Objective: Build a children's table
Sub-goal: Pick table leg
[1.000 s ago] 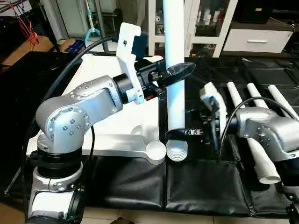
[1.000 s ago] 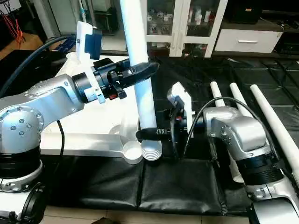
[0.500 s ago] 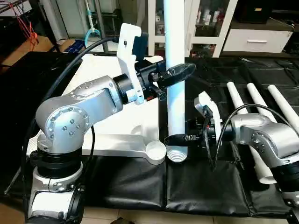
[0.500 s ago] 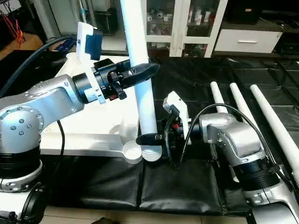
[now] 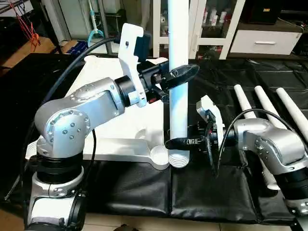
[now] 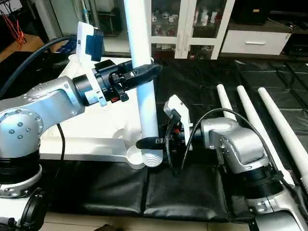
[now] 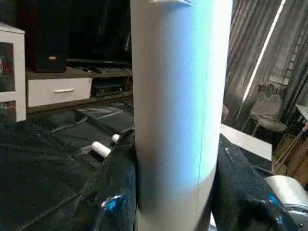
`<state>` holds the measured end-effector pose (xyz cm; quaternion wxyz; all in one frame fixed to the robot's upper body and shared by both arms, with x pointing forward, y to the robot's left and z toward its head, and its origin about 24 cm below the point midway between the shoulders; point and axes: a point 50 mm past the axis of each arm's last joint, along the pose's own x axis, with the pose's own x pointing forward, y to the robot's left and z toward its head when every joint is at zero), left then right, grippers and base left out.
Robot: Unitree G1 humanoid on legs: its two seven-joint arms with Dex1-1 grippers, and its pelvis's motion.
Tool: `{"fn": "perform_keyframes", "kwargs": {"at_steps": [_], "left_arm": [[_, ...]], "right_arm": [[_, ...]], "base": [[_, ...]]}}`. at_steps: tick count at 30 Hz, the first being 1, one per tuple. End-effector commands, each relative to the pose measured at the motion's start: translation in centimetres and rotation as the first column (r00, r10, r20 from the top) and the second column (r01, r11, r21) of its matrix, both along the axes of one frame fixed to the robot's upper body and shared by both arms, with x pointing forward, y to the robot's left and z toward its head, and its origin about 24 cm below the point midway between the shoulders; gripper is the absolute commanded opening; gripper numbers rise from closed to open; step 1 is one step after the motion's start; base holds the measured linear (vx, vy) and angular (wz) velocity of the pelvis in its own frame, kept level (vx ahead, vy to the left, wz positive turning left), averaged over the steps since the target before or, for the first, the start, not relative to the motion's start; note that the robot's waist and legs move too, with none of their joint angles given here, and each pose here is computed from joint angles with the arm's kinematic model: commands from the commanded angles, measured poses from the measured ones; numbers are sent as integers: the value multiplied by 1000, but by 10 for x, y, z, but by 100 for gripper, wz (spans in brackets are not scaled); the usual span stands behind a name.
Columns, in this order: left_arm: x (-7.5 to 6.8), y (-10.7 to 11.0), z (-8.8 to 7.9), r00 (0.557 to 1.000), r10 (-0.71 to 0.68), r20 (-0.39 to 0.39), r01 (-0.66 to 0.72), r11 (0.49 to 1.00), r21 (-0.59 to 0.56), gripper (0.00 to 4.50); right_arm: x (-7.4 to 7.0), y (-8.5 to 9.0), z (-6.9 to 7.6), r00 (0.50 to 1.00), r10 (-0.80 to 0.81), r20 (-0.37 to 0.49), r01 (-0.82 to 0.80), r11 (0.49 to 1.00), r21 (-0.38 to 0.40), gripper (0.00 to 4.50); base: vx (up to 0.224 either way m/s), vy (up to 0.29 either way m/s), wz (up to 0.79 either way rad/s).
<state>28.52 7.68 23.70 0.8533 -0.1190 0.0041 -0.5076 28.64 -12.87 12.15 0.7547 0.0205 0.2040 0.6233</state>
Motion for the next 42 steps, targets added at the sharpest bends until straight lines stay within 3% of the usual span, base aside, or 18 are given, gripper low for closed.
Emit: {"fn": "perform_keyframes", "kwargs": {"at_steps": [1, 5, 6, 9, 18, 21, 22, 26, 28, 30, 31, 34, 37, 42], "left_arm": [[-1, 1, 7, 1000, -14, 28, 14, 1000, -2, 169], [1, 2, 7, 999, 7, 31, -7, 1000, 5, 169], [5, 4, 6, 998, 47, 33, -48, 999, 21, 225], [10, 9, 5, 996, 87, 0, -87, 996, -6, 239], [5, 17, 17, 999, 33, 9, -32, 996, -79, 318], [10, 33, 24, 986, 148, 73, -139, 983, -124, 349], [10, 33, 24, 986, 148, 73, -139, 983, -124, 349], [5, 64, 20, 951, 268, 156, -255, 962, -97, 355], [-2, 79, 6, 932, 310, 189, -320, 947, 23, 355], [-9, 88, -23, 920, 302, 252, -365, 893, 262, 355], [-11, 88, -30, 922, 284, 264, -360, 880, 310, 355], [-22, 81, -75, 956, 146, 255, -265, 801, 537, 355], [-25, 80, -104, 958, 83, 273, -241, 748, 618, 355], [-26, 84, -128, 963, 85, 256, -234, 738, 633, 355]], "right_arm": [[2, -4, 6, 999, -38, 15, 38, 999, 28, 199], [3, -5, 7, 998, -52, 16, 52, 998, 41, 198], [3, -5, 7, 998, -54, 17, 53, 998, 41, 198], [4, -4, 7, 998, -58, 19, 57, 998, 42, 198], [7, -5, 7, 995, -95, 37, 93, 994, 51, 191], [33, -9, 10, 931, -347, 110, 338, 937, 94, 191], [33, -9, 10, 931, -347, 110, 338, 937, 94, 191], [48, -19, 13, 827, -542, 149, 522, 839, 151, 191], [47, -23, 14, 792, -583, 181, 561, 812, 163, 191], [44, -27, 13, 750, -615, 243, 587, 788, 185, 191], [43, -27, 13, 736, -624, 262, 593, 781, 196, 191], [38, -23, 10, 703, -636, 319, 600, 771, 213, 191], [36, -21, 7, 681, -671, 293, 627, 741, 239, 191], [22, -15, 0, 740, -622, 255, 573, 782, 245, 191]], "base": [[0, 0, 0], [0, 0, 0], [0, 0, 0], [0, 0, 0], [0, 0, 0], [0, 0, 0], [0, 0, 0], [0, 0, 0], [0, 0, 0], [0, 0, 0], [0, 0, 0], [0, 0, 0], [0, 0, 0], [0, 0, 0]]}}
